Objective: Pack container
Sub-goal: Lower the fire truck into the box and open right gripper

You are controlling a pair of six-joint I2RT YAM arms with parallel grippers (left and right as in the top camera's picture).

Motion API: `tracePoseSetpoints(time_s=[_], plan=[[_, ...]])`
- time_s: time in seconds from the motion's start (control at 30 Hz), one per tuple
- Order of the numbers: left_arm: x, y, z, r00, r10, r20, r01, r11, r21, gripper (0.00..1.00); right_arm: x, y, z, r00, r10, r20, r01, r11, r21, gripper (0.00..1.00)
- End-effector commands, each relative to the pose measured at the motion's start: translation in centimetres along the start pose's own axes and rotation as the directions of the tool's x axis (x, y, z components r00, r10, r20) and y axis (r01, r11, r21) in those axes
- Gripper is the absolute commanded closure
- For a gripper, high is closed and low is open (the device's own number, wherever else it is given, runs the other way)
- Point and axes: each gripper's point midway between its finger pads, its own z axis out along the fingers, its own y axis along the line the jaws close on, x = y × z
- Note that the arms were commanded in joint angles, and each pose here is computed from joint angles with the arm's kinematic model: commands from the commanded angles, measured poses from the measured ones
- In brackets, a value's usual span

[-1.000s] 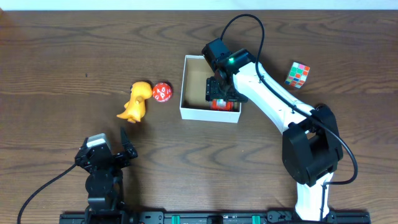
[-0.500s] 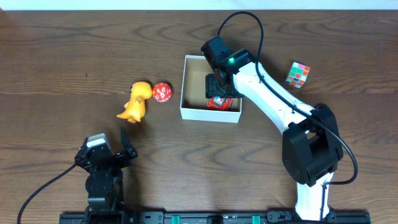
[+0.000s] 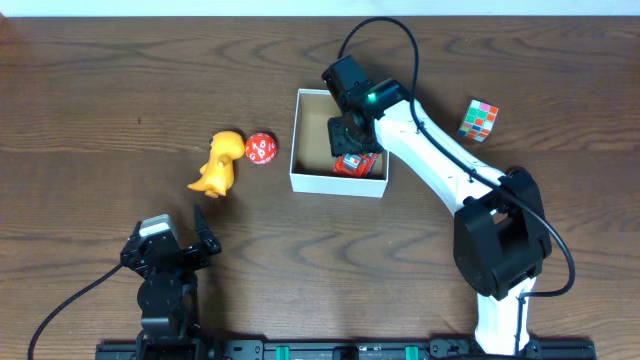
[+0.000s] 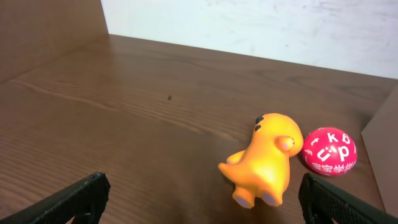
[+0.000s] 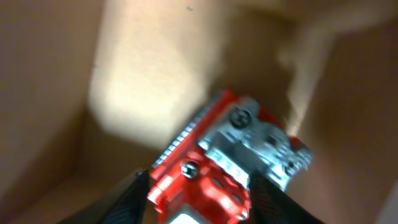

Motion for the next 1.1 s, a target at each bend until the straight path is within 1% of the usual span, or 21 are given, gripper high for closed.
tracePoseSetpoints(time_s=[0.0, 0.07, 0.17, 0.23, 0.47, 0.83, 0.9, 1.07], plan=[[1.4, 0.1, 0.2, 0.999, 0.022, -0.041, -0.022, 1.000, -0.003, 0.02, 0.3, 1.8, -0.2, 0.993, -0.120, 0.005, 0.120, 0.992, -0.049, 0.67], [1.4, 0.1, 0.2, 0.999, 0.022, -0.041, -0.022, 1.000, -0.003, 0.02, 0.4, 2.3, -0.2, 0.980, -0.200, 0.010, 0.201, 0.978, -0.052, 0.82], [1.4, 0.1, 0.2, 0.999, 0.022, -0.041, -0.022, 1.000, -0.003, 0.02, 0.7, 2.7, -0.2, 0.949, -0.315, 0.011, 0.315, 0.948, -0.053, 0.93], [1.4, 0.1, 0.2, 0.999, 0.022, -0.041, -0.022, 1.000, -0.003, 0.02, 0.9, 3.1, -0.2, 0.921, -0.390, 0.016, 0.390, 0.919, -0.054, 0.99], [1.4, 0.1, 0.2, 0.999, 0.022, -0.042, -0.022, 1.000, -0.003, 0.02, 1.2, 3.2, -0.2, 0.861, -0.508, 0.015, 0.508, 0.860, -0.054, 0.99], [1.4, 0.1, 0.2, 0.999, 0.022, -0.042, -0.022, 1.000, -0.003, 0.02, 3.1, 2.2, -0.3, 0.763, -0.644, -0.063, 0.640, 0.765, -0.068, 0.99], [1.4, 0.1, 0.2, 0.999, 0.022, -0.042, -0.022, 1.000, -0.003, 0.02, 3.3, 1.5, -0.3, 0.744, -0.662, -0.087, 0.661, 0.749, -0.048, 0.99], [1.4, 0.1, 0.2, 0.999, 0.022, -0.041, -0.022, 1.000, -0.003, 0.02, 3.2, -1.0, -0.5, 0.735, -0.658, -0.162, 0.674, 0.736, 0.070, 0.99]])
